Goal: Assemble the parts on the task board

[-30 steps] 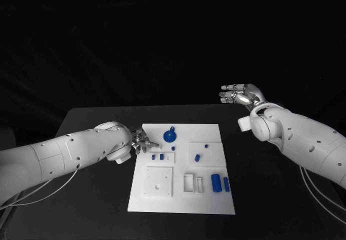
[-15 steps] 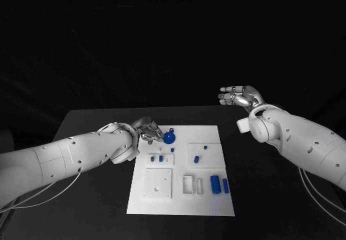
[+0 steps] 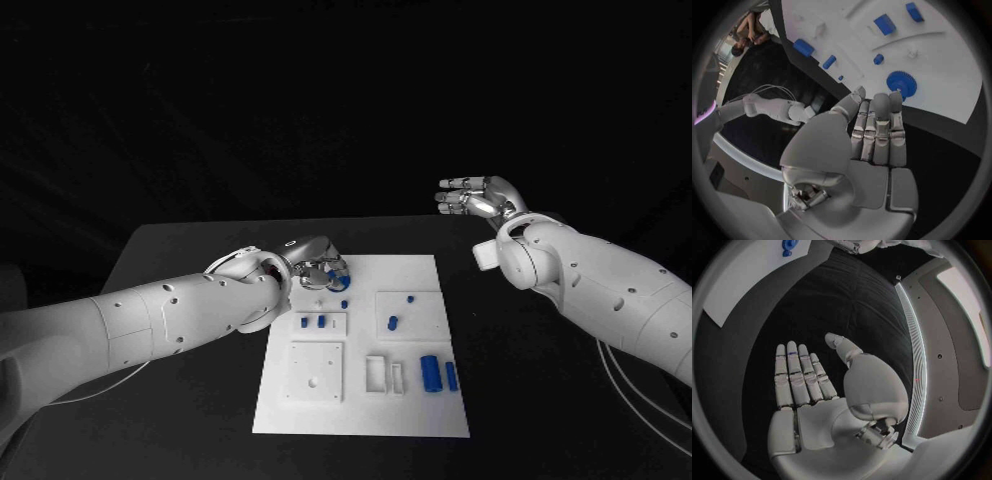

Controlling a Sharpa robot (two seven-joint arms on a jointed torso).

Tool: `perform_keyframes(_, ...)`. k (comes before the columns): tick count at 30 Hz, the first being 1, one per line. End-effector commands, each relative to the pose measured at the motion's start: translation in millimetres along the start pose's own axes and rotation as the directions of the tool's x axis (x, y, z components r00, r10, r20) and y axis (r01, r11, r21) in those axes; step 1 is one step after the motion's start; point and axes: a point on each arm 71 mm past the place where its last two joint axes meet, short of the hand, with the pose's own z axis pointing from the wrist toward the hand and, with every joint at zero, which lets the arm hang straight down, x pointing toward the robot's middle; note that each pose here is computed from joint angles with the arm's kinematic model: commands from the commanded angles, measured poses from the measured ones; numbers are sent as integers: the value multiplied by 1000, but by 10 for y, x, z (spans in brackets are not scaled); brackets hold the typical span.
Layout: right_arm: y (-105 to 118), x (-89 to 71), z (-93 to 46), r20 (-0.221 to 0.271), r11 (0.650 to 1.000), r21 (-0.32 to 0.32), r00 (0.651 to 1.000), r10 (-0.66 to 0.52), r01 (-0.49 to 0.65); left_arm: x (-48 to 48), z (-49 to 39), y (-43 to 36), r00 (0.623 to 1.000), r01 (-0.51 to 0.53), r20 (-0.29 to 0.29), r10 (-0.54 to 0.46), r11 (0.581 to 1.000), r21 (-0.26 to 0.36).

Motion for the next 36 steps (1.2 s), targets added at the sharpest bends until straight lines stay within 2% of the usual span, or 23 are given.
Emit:
perform_keyframes(1, 11, 27, 1, -18, 1000, -8, 1000, 7, -7, 46, 34, -71, 990, -131, -36, 134, 987, 90)
perform_keyframes(8, 19, 37, 1, -19, 1000, -9, 1000, 8, -8, 141, 90, -64, 973, -198, -100, 207, 976, 89)
perform_keyframes(17, 28, 40, -1, -20, 1000, -12, 1000, 8, -9, 244, 124, -72, 967, -216, -115, 227, 972, 95)
perform_keyframes(36, 51, 64, -4, -29, 1000, -18, 999, 12, -12, 304, 149, 15, 962, -233, -126, 242, 969, 85)
